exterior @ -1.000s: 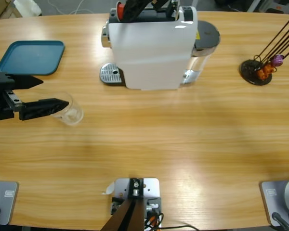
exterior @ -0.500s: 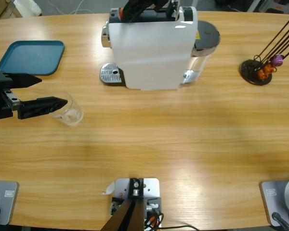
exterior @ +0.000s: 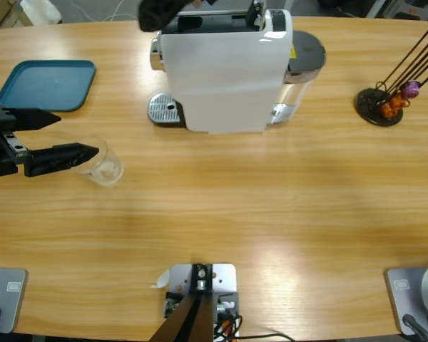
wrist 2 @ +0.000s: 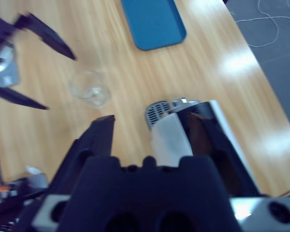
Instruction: Pour coffee
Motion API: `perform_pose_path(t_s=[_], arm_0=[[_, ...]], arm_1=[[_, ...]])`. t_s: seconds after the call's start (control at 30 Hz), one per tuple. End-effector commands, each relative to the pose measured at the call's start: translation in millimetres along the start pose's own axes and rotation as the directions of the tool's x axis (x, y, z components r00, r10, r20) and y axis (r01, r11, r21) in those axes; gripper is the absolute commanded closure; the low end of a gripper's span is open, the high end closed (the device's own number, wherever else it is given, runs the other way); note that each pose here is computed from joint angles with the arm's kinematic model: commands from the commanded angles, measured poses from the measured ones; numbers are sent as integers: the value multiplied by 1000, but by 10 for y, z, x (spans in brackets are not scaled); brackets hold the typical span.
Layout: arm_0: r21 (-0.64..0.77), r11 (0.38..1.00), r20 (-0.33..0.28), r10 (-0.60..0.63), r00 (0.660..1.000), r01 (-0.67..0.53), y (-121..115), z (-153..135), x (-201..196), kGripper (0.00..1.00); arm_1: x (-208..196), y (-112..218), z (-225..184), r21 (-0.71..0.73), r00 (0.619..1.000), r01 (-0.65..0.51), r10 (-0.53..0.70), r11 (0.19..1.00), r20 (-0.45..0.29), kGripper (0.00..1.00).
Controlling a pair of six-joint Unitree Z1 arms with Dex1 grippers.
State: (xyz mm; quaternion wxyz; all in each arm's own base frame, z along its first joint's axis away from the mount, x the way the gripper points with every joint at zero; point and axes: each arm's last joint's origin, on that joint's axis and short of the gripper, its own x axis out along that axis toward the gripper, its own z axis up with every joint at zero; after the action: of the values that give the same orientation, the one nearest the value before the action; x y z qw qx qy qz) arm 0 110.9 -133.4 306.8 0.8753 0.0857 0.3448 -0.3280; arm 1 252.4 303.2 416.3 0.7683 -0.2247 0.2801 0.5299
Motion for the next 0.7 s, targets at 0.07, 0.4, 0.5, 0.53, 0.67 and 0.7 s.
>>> perform_pose_path(t_s=[0.07, 0.4, 0.5, 0.53, 0.67, 0.7], arm_0=[[-11, 1000, 45, -5, 999, 6, -4, 36, -83, 9], [3, 999, 83, -34, 996, 34, -34, 92, -172, 13], [12, 999, 88, -49, 995, 48, -55, 85, -198, 13], [16, 998, 89, -55, 995, 54, -65, 79, -205, 13], [23, 998, 100, -68, 993, 66, -76, 56, -248, 13], [22, 998, 100, -67, 993, 65, -70, 40, -256, 13]], arm_1=[[-431, 501, -837, 500, 995, 24, 27, 866, -95, 1000], [-1055, 457, -1435, 746, 879, 314, -477, 587, 4, 1000], [-919, 131, -1206, 799, 813, 287, -576, 529, 89, 1000], [-823, 10, -1137, 807, 800, 292, -594, 513, 88, 1000], [-445, -356, -916, 829, 766, 315, -639, 462, 65, 1000], [-356, -424, -834, 830, 767, 312, -638, 463, 67, 1000]])
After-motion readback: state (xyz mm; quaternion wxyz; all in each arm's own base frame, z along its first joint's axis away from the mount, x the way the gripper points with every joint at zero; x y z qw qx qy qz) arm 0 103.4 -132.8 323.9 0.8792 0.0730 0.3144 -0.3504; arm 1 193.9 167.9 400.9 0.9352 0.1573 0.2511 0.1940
